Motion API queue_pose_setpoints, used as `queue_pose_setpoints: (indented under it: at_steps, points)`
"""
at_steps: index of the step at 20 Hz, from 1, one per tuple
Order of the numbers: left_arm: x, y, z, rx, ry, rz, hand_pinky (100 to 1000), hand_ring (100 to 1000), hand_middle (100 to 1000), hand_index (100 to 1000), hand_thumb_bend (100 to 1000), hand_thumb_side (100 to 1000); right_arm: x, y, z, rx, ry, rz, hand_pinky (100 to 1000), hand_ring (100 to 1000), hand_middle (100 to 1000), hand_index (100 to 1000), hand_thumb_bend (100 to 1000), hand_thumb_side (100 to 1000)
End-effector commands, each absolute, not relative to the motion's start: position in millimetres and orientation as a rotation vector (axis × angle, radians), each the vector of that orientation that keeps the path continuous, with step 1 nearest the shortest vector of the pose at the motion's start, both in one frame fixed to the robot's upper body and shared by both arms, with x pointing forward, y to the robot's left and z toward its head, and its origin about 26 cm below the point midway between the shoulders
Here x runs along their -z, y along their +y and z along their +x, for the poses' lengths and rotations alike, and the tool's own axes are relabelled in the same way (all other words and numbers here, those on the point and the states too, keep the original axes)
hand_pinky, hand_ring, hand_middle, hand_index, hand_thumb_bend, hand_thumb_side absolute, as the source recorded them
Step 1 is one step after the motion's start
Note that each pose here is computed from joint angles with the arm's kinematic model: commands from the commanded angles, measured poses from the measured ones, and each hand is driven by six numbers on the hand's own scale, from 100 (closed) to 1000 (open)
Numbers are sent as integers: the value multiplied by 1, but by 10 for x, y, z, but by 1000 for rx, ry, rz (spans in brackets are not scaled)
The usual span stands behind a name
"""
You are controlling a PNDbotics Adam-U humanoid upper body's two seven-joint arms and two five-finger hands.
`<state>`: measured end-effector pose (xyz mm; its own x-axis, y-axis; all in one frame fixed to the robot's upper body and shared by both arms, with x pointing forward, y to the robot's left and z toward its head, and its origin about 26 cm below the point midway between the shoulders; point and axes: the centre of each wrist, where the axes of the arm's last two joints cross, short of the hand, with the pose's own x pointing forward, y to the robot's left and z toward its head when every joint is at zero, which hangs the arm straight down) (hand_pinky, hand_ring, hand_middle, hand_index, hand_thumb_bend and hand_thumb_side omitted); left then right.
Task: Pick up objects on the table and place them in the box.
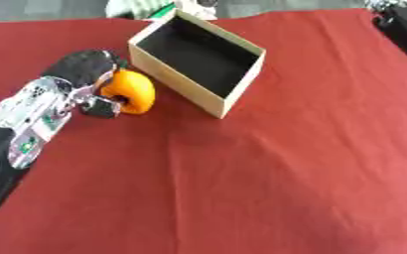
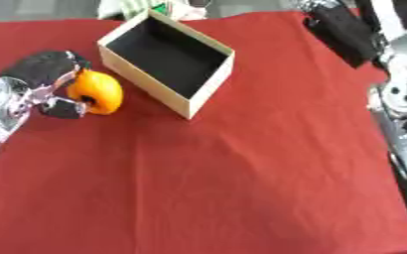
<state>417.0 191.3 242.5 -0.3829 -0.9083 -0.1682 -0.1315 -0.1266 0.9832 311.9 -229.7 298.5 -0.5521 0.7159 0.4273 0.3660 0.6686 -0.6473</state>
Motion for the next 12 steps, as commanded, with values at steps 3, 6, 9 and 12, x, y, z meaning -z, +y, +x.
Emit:
queue_pose_setpoints:
  at_steps: [3, 6, 9, 12]
  points:
    - [-2862, 1990, 3949, 1519, -1616, 1259, 326, 604, 604, 711, 100, 178, -3052, -2311, 3071, -641, -2215, -846, 935, 823, 685, 887, 100, 836]
    - [-3087, 1978, 3872, 1459, -1689, 1276, 293, 574, 586, 712, 100, 192, -3046, -2308, 3072, -638, -2216, -845, 935, 824, 686, 888, 100, 834]
    - [-3320, 1886, 3869, 1408, -1808, 1242, 275, 560, 574, 712, 100, 198, -3049, -2302, 3072, -639, -2219, -844, 935, 824, 686, 887, 100, 831]
    - [-3450, 1728, 3957, 1392, -1917, 1170, 261, 546, 564, 712, 100, 205, -3056, -2283, 3073, -639, -2228, -834, 935, 825, 686, 888, 100, 830]
